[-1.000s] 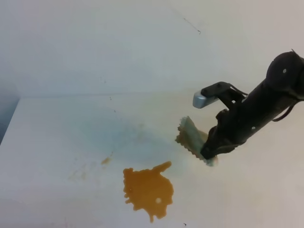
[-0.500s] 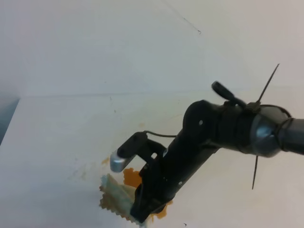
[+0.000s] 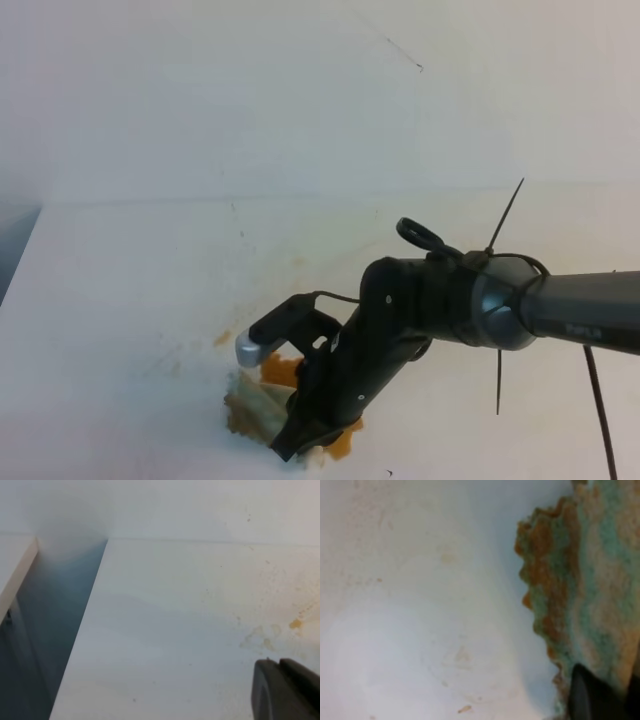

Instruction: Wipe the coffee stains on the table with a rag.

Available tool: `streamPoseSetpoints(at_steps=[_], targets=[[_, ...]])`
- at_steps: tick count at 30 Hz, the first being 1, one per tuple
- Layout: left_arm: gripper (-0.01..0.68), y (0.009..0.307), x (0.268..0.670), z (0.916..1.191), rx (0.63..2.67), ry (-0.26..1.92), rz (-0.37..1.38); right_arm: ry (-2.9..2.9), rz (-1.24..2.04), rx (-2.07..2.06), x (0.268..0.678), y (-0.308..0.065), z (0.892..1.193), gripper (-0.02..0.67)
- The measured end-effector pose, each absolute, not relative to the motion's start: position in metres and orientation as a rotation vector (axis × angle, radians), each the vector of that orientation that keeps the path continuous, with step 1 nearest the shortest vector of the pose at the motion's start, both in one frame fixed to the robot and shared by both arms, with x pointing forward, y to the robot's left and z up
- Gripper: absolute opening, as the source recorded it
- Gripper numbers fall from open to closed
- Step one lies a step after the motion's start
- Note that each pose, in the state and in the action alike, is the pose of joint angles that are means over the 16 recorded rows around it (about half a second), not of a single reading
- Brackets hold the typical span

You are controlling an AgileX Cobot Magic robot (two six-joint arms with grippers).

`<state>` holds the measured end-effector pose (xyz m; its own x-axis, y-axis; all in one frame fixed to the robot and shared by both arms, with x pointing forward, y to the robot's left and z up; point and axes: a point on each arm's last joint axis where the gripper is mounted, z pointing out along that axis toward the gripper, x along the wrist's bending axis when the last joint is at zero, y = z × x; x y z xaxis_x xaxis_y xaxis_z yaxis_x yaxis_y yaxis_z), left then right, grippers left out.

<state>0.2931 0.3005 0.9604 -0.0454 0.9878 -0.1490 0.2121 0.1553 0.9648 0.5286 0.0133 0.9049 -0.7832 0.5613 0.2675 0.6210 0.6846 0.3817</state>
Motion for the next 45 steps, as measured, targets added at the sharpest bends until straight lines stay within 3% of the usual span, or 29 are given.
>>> streamPoseSetpoints(at_steps=[15,32,45], targets=[[-0.004,0.3,0.293,0.96,1.234,1.457,1.004,-2.787,-0.707,-1.128,0.575,-0.019,0.913,0.03],[-0.003,0.3,0.293,0.96,1.234,1.457,1.004,-3.151,-0.762,-0.835,0.606,-0.03,0.967,0.03],[-0.003,0.3,0.293,0.96,1.234,1.457,1.004,-3.241,-0.444,-0.602,0.614,-0.045,0.93,0.03]])
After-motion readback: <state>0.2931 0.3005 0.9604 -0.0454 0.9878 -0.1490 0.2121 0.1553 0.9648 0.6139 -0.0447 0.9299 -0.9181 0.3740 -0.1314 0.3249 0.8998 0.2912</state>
